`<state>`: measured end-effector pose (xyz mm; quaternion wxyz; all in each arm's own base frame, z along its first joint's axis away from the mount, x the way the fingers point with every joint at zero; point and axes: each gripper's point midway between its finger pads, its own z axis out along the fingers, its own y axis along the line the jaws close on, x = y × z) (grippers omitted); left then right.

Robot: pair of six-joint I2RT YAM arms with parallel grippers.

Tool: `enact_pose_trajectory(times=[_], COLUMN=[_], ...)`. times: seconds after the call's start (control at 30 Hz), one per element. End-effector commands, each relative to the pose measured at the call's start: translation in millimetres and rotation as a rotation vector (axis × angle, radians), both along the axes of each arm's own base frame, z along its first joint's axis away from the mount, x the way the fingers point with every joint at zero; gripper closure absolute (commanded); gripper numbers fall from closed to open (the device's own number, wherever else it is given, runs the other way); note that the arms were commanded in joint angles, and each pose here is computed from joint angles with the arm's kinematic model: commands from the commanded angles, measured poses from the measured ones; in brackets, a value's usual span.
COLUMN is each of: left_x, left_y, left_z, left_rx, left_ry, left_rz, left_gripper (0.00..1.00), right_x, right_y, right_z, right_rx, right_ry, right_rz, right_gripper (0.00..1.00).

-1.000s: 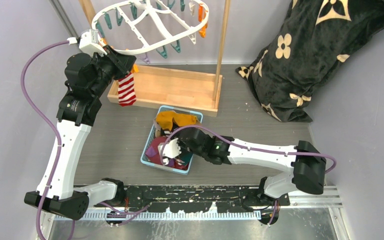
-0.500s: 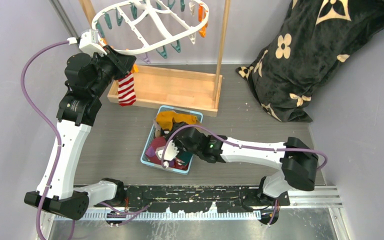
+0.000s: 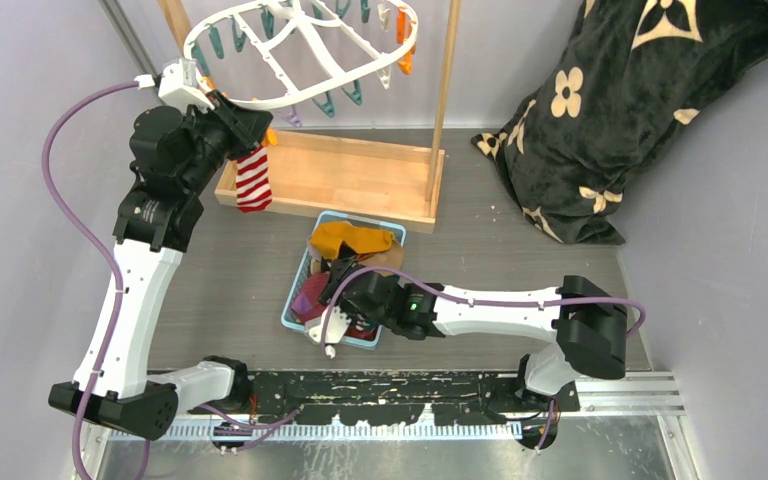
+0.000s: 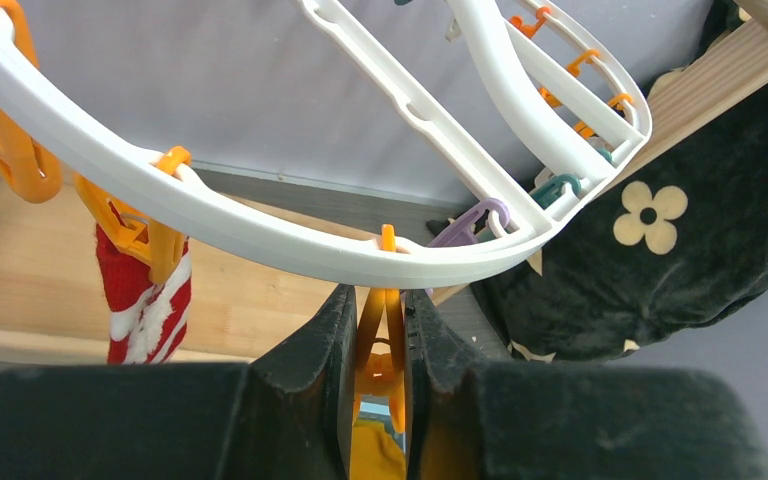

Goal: Clip the socks to the hanger
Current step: Adjust the sock in the bin.

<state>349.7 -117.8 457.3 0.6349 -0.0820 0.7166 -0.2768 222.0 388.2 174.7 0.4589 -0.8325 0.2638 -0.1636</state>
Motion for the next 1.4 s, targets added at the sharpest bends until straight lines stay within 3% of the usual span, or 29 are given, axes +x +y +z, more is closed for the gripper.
enact_pose_trajectory(times=[0.0, 0.2, 0.3, 0.4, 0.47, 0.67, 0.8, 0.97, 1.07, 1.1, 1.17, 1.23, 1.37], left_x=[-8.9, -9.2, -9.8, -10.1, -10.7, -10.4, -9.2, -9.8, -10.7, -11.3, -11.2, -10.8, -10.9], left_y=[-3.3, -2.2, -2.0, -1.6, -1.9, -2.3, -3.9, -3.7, -3.2, -3.2, -3.5, -4.0, -4.6], left_z=[25.3, 25.0, 25.6, 25.1, 25.8, 27.3, 27.0, 27.7, 28.2, 28.9, 28.2, 26.6, 25.7], left_rx=[-0.014, -0.01, -0.01, -0.01, -0.01, -0.008, -0.013, -0.005, -0.005, -0.005, -0.005, -0.005, -0.005], left_ry=[-0.062, -0.063, -0.065, -0.064, -0.065, -0.068, -0.063, -0.068, -0.068, -0.07, -0.069, -0.064, -0.062], left_rz=[-0.027, -0.023, -0.023, -0.021, -0.023, -0.026, -0.032, -0.033, -0.032, -0.033, -0.035, -0.037, -0.04], left_gripper=[0.92, 0.92, 0.92, 0.92, 0.92, 0.92, 0.92, 0.93, 0.92, 0.92, 0.93, 0.92, 0.92], right_x=[1.0, 1.2, 4.6, 17.8, 28.0, 36.1, 32.1, 22.7, 11.4, 9.9, 13.0, 12.2, 18.2], right_y=[8.0, 12.3, 18.0, 26.0, 31.4, 19.9, 13.8, 9.6, 6.3, 2.0, -7.8, -16.9, -20.2], right_z=[24.4, 1.7, -1.6, 14.6, 47.2, 139.1, 167.2, 193.1, 183.5, 173.1, 161.0, 150.0, 140.8], right_rx=[0.003, -0.072, -0.058, 0.077, 0.263, 0.79, 0.98, 1.122, 1.017, 0.95, 0.903, 0.841, 0.762], right_ry=[-0.084, -0.027, 0.001, 0.024, 0.058, 0.431, 0.642, 0.882, 0.898, 0.865, 0.837, 0.856, 0.891], right_rz=[0.042, 0.034, 0.017, -0.041, -0.097, -0.236, -0.254, -0.258, -0.235, -0.236, -0.272, -0.307, -0.421], right_gripper=[0.48, 0.49, 0.56, 0.89, 0.99, 0.99, 0.99, 0.99, 0.99, 0.95, 0.61, 0.41, 0.31])
